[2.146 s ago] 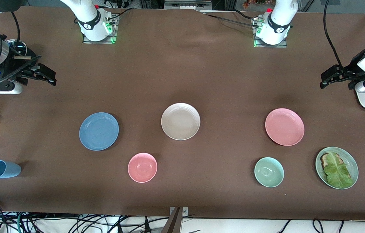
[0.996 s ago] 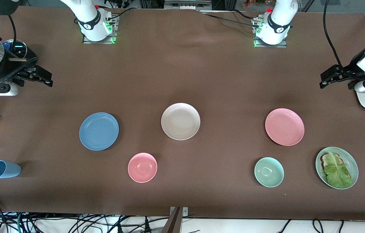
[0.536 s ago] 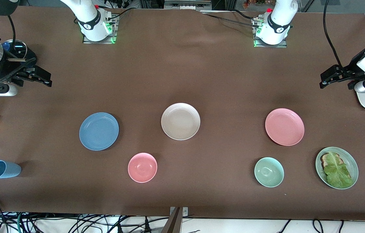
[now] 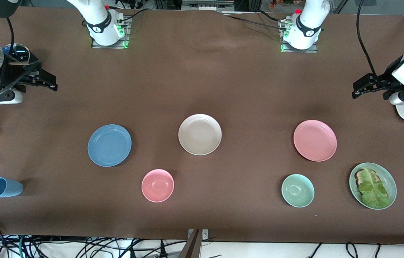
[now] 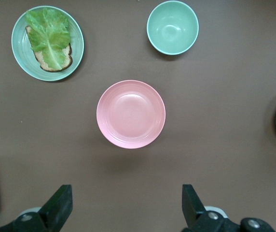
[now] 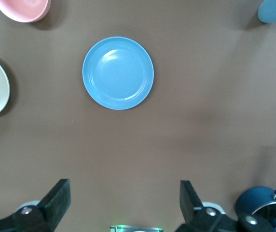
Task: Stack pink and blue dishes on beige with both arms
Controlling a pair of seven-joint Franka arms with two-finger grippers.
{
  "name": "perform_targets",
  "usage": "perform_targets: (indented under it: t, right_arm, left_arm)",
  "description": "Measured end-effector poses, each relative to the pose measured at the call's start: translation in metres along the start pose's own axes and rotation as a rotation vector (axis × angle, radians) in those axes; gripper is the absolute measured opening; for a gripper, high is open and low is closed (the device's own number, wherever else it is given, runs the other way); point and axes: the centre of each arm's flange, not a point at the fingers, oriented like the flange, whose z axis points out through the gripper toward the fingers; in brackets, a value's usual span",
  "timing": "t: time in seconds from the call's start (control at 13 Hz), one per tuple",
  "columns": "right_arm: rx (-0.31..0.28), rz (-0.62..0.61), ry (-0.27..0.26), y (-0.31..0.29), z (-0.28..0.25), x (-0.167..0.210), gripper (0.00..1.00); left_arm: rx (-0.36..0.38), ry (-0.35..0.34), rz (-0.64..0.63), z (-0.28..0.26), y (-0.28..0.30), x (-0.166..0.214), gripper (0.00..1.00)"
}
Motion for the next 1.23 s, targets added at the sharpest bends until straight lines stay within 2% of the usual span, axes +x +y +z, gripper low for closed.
perform_targets:
  t: [0.38, 0.77, 1.07, 1.23]
  right_arm:
    - [0.000, -0.001, -0.022, 0.001, 0.003, -0.002, 1.00]
    - [-0.001, -0.002, -0.023, 0.001, 0.004, -0.001, 1.00]
    - [-0.001, 0.002, -0.020, 0.004, 0.003, -0.001, 1.00]
    - [-0.001, 0.009, -0.020, 0.008, 0.003, -0.001, 1.00]
  left_arm:
    - [-0.010, -0.109, -0.095, 0.064, -0.048, 0.024, 1.00]
    - [-0.020, -0.177, -0.125, 0.115, -0.068, 0.049, 1.00]
    - [-0.037, -0.282, -0.167, 0.189, -0.097, 0.066, 1.00]
    - [-0.045, -0.310, -0.184, 0.221, -0.110, 0.075, 1.00]
